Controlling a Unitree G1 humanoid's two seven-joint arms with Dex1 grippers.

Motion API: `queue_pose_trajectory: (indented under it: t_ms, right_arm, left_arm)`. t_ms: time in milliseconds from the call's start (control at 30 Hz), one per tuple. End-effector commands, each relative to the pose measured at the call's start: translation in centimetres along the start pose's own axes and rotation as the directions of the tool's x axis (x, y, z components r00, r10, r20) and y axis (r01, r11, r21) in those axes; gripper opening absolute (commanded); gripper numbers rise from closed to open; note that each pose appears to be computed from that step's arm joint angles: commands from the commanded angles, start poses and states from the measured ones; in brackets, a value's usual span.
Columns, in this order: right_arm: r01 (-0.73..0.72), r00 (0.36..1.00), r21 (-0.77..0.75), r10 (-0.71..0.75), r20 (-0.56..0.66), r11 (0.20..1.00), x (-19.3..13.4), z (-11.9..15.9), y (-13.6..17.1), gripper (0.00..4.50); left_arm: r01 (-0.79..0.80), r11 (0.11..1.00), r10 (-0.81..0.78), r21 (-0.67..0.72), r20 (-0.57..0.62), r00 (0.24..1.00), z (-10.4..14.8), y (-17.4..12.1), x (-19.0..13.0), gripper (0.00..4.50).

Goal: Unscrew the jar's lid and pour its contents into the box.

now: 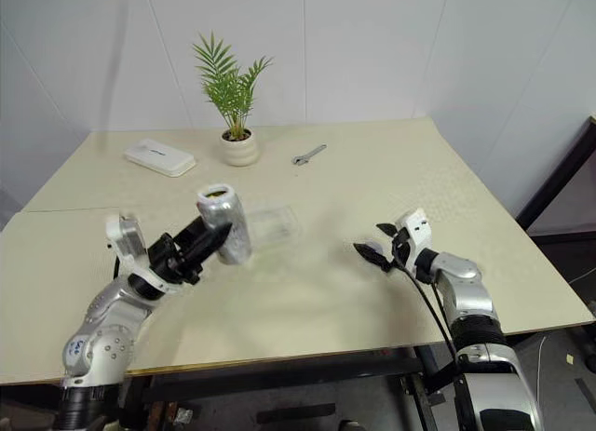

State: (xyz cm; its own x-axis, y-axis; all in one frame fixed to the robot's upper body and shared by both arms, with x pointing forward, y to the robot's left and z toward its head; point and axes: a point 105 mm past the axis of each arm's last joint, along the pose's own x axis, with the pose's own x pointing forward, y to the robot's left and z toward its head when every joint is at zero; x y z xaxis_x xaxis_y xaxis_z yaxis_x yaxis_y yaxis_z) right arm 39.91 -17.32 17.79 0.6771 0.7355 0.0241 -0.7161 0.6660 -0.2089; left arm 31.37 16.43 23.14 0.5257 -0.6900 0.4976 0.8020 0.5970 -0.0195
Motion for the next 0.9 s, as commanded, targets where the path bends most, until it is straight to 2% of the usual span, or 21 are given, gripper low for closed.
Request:
queue_pose_trajectory:
  t_ms: [33,100,200,367,500,567,600,700,733,767,867,900]
  right_arm:
    - [-0.103,0.992,-0.099,0.110,0.066,0.990,-0.2,4.4,1.7,4.48]
    - [-0.193,0.974,-0.131,0.206,0.092,0.972,-0.1,6.7,3.9,4.48]
    - [-0.287,0.949,-0.127,0.300,0.095,0.949,-0.6,8.6,6.2,4.48]
    - [-0.329,0.940,-0.143,0.338,0.040,0.933,-0.8,8.8,7.8,4.48]
    - [-0.272,0.958,-0.124,0.281,0.061,0.954,-0.8,8.7,7.3,4.48]
    - [-0.250,0.964,-0.107,0.257,0.064,0.962,-0.8,8.3,7.3,4.48]
    - [-0.240,0.967,-0.100,0.247,0.065,0.966,-0.8,8.1,7.3,4.48]
    - [-0.209,0.974,-0.078,0.215,0.072,0.975,-0.9,7.7,7.2,4.48]
    - [-0.197,0.976,-0.072,0.202,0.075,0.978,-0.8,7.6,7.1,4.48]
    - [-0.184,0.979,-0.060,0.188,0.078,0.981,-0.8,7.4,6.9,4.48]
    - [-0.168,0.982,-0.043,0.171,0.082,0.985,-0.7,7.2,6.9,4.48]
    - [-0.166,0.982,-0.040,0.169,0.082,0.985,-0.7,7.1,6.9,4.48]
  left_arm:
    - [-0.041,0.998,0.041,0.052,-0.006,0.999,1.4,1.9,0.5,1.88]
    - [-0.057,0.995,0.060,0.084,-0.043,0.997,1.7,3.4,1.4,1.88]
    - [-0.050,0.987,0.069,0.154,-0.120,0.990,1.6,5.1,2.9,1.88]
    - [-0.047,0.974,0.092,0.219,-0.200,0.975,0.9,7.2,4.5,1.88]
    - [-0.100,0.958,0.164,0.269,-0.228,0.960,0.5,8.9,5.7,1.88]
    - [-0.096,0.935,0.212,0.342,-0.322,0.923,-0.8,9.6,5.8,1.88]
    - [-0.085,0.919,0.254,0.386,-0.412,0.875,-1.9,10.2,5.7,1.88]
    - [-0.005,0.764,0.353,0.645,-0.411,0.840,-1.2,11.1,6.7,1.88]
    - [0.043,0.675,0.387,0.736,-0.404,0.829,-0.9,11.3,7.2,1.88]
    - [0.153,0.536,0.396,0.830,-0.407,0.823,-0.7,11.0,7.6,1.88]
    - [0.354,0.242,0.354,0.903,-0.422,0.834,-0.9,9.8,8.3,1.88]
    - [0.375,0.199,0.349,0.905,-0.424,0.836,-1.0,9.8,8.4,1.88]
